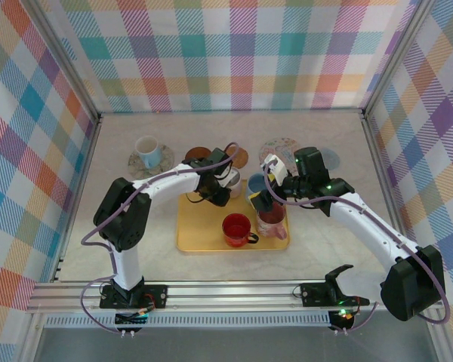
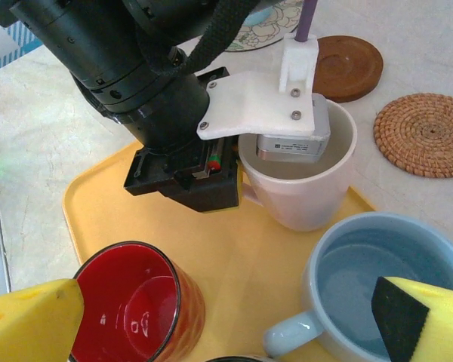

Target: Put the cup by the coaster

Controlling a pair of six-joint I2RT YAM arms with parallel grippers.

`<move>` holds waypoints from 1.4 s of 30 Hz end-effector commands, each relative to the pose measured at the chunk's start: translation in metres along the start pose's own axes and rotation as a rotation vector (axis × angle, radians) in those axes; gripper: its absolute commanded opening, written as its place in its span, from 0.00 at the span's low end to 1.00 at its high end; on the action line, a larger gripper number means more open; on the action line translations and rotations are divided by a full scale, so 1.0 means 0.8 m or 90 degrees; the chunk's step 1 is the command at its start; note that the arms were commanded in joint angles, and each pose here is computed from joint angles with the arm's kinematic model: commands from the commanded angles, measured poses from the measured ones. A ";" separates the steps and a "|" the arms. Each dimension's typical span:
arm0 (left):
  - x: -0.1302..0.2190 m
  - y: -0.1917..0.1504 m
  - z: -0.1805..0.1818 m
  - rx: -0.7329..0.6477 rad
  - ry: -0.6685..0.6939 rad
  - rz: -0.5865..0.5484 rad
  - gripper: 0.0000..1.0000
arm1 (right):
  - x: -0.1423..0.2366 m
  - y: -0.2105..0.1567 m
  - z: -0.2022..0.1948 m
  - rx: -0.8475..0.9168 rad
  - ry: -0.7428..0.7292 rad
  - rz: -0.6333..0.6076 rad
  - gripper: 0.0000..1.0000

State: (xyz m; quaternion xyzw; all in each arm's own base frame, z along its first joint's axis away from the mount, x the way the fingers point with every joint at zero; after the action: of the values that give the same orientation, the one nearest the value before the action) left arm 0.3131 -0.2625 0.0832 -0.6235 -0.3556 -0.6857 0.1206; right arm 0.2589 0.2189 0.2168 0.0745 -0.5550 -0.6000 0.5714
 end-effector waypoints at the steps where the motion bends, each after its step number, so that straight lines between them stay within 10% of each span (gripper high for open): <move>1: 0.050 0.034 0.009 0.013 0.027 -0.077 0.00 | 0.009 0.027 0.008 0.011 0.012 -0.042 0.99; 20: 0.111 0.073 0.087 0.092 0.098 -0.168 0.00 | -0.003 0.081 0.007 -0.028 0.037 -0.079 0.99; 42: 0.066 0.046 0.214 0.192 0.134 -0.108 0.00 | -0.037 0.107 -0.022 -0.054 0.005 -0.059 0.99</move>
State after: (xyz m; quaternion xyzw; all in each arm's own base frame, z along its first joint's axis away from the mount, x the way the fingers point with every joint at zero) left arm 0.4311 -0.1688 0.1292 -0.5091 -0.4746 -0.6866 0.2102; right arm 0.3228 0.2512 0.2506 0.0778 -0.5235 -0.6431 0.5535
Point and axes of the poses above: each hand's point on the last joint's axis, 136 mm out from that joint toward the fingers, its own x axis back along the fingers, its own z axis along the line the jaws close on, y = z × x, the point moved 2 cm from there along x, back along the fingers, and after that the axes turned 15 degrees about -x, right-handed, at the moved point
